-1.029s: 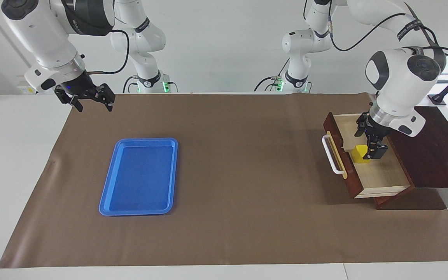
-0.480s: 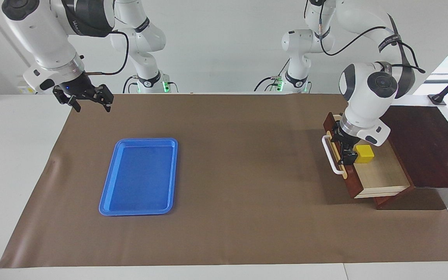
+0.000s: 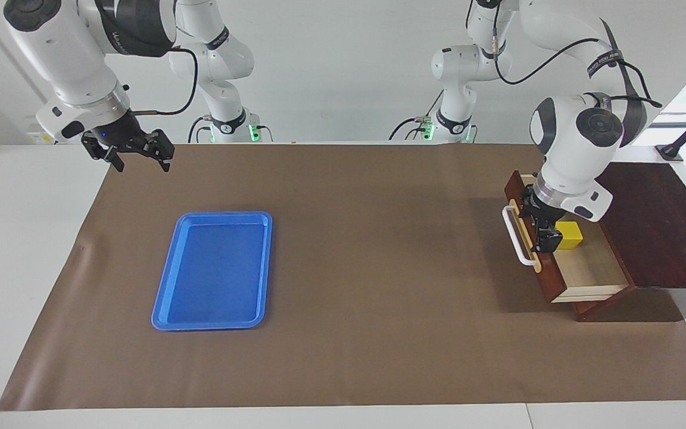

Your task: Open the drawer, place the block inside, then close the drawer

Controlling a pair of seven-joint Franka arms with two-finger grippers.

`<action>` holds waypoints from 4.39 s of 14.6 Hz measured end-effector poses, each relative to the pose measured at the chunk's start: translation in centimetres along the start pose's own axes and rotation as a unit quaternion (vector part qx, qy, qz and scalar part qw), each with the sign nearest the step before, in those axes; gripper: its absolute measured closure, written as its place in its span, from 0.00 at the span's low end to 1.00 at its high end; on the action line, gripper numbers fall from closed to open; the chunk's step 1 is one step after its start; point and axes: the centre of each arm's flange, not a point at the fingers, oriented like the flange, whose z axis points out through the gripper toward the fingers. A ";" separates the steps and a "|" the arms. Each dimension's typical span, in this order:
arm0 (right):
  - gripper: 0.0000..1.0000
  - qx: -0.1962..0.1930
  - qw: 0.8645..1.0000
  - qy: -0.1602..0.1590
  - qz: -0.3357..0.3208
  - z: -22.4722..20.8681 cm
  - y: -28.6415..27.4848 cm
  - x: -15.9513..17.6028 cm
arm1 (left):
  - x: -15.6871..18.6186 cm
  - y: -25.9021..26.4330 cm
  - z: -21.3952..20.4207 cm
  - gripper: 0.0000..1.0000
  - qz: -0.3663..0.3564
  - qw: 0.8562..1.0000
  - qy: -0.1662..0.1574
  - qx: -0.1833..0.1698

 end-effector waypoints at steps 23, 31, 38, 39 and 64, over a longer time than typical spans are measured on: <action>0.00 0.000 1.000 0.000 -0.002 0.0 -0.3 0.0 | 9.5 -1.8 -6.2 0.00 0.208 0.978 0.004 0.011; 0.00 0.000 1.000 0.000 -0.002 0.0 -0.3 0.0 | 2.0 -5.4 -10.0 0.00 0.472 0.879 -0.045 0.054; 0.00 0.000 1.000 0.000 -0.002 0.0 -0.3 0.0 | 2.1 -5.4 -10.1 0.00 0.580 0.811 -0.063 0.040; 0.00 0.000 1.000 0.000 -0.002 0.0 -0.3 0.0 | 2.0 -5.4 -10.2 0.00 0.584 0.808 -0.066 0.039; 0.00 0.000 1.000 0.007 0.002 -0.1 0.1 0.1 | -1.5 -7.7 -14.5 0.00 0.681 0.728 -0.079 0.012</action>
